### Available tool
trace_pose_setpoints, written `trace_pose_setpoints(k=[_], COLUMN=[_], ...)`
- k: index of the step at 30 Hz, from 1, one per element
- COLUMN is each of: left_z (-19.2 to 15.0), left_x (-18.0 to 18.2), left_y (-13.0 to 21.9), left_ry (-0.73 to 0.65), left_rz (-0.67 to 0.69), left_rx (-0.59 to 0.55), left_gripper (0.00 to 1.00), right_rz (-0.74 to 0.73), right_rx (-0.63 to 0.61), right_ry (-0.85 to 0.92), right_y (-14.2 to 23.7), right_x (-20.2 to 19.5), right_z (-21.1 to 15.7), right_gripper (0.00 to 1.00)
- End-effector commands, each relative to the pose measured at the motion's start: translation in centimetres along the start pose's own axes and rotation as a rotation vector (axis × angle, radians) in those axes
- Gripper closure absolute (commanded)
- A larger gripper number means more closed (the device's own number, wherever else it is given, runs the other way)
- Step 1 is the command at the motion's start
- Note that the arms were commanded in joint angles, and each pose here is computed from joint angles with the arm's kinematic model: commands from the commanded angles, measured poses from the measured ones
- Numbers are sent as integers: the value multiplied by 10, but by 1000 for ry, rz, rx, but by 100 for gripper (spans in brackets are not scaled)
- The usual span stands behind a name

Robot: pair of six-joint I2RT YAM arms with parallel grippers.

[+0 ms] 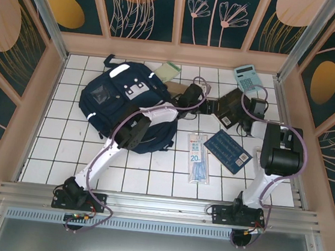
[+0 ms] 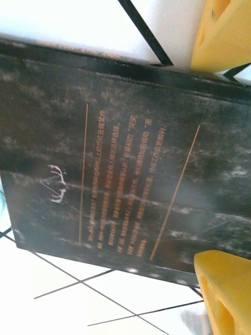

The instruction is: Pack the student bag

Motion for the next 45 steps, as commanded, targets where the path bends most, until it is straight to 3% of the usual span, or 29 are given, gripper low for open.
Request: trace_pose_setpoints(k=[1,6,13,22,33,40,45], left_z=[-30,-41,-42,-20,-35,-44,-49], left_x=[-28,-40,-38,-19,7,7,7], left_y=[17,54,87,41,10,7,6], left_ry=[21,31,19,-16,7,25,48], left_rz=[-68,-23,151,249,303,263,234], left_rx=[97,96,76,99,170,191,201], left_gripper=[43,43,38,38,48,65,69], right_rz=[50,62,0,-91,-90,54,243], right_rx=[77,75,8,-15,55,157,251], right_ry=[64,106,162,201,209,190,132], right_y=[-1,12,23,14,-3,-3,7], right_x=[17,22,25,14,8,18,30], right_z=[-18,-28,-27,-25,-33,-41,-40], right_gripper=[12,12,12,12,12,13,16])
Point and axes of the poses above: each hand's point on the last joint's axis, 136 mm out from that joint toward the fingers, its own y axis back along the fingers, its own x axis along the line the jaws close on, z = x × y, the point moved 9 cm from there along y, back along the fingers, and after that the axes turned 14 degrees about -y, right-handed, at the moved point
